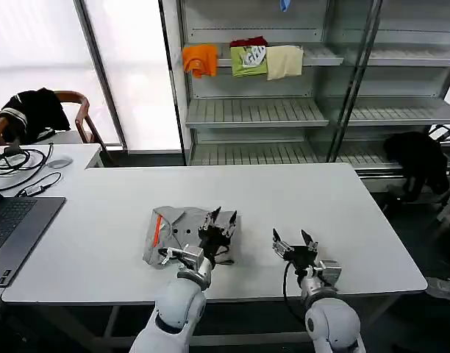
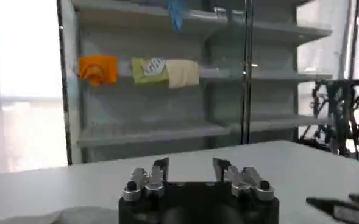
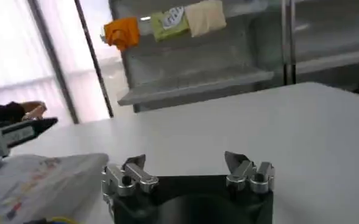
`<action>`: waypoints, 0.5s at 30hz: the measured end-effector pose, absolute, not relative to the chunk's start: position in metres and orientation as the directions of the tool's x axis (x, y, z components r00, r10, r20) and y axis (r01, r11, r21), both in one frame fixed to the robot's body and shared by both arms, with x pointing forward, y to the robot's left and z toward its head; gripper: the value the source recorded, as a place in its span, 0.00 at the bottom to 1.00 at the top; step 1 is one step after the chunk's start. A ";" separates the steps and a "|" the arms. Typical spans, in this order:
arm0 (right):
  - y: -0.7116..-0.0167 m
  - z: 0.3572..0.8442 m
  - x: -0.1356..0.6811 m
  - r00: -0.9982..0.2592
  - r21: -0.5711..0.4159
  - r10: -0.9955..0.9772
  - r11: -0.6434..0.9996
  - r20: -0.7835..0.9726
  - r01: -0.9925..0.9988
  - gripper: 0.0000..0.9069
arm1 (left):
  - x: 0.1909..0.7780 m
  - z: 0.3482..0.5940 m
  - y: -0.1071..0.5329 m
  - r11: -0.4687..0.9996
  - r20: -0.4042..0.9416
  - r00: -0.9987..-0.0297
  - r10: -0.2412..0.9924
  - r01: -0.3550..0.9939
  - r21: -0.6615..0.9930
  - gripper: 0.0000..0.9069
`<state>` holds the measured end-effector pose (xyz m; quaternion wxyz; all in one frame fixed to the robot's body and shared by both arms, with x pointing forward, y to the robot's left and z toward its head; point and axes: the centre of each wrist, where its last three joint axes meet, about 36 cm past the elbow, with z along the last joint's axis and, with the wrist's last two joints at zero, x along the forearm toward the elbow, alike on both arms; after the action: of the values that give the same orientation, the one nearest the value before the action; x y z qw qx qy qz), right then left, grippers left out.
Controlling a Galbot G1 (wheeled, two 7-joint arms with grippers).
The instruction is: Fold and organize the clothes.
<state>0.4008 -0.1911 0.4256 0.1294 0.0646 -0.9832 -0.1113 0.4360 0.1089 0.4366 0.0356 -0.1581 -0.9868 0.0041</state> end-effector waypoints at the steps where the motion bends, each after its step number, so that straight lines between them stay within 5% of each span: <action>1: -0.186 0.426 0.403 -0.954 0.258 -0.171 0.960 0.247 -0.105 1.00 | 0.436 0.441 0.112 0.953 0.057 -0.951 0.304 0.303 -0.027 1.00; 8: -0.144 0.424 0.417 -0.911 0.413 -0.293 0.897 0.289 -0.157 1.00 | 0.432 0.469 0.169 0.977 0.003 -0.979 0.205 0.204 -0.054 1.00; 10: -0.134 0.421 0.420 -0.896 0.444 -0.325 0.880 0.303 -0.170 0.06 | 0.429 0.475 0.189 0.984 0.000 -0.985 0.171 0.170 -0.059 1.00; 15: -0.114 0.415 0.424 -0.863 0.503 -0.384 0.844 0.328 -0.184 0.00 | 0.417 0.484 0.234 0.991 -0.007 -0.996 0.086 0.087 -0.097 1.00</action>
<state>0.4242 -0.1144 0.4154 0.2130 0.1517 -0.9364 -0.2342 0.4166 0.2340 0.4842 -0.0016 -0.0434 -0.9979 0.0487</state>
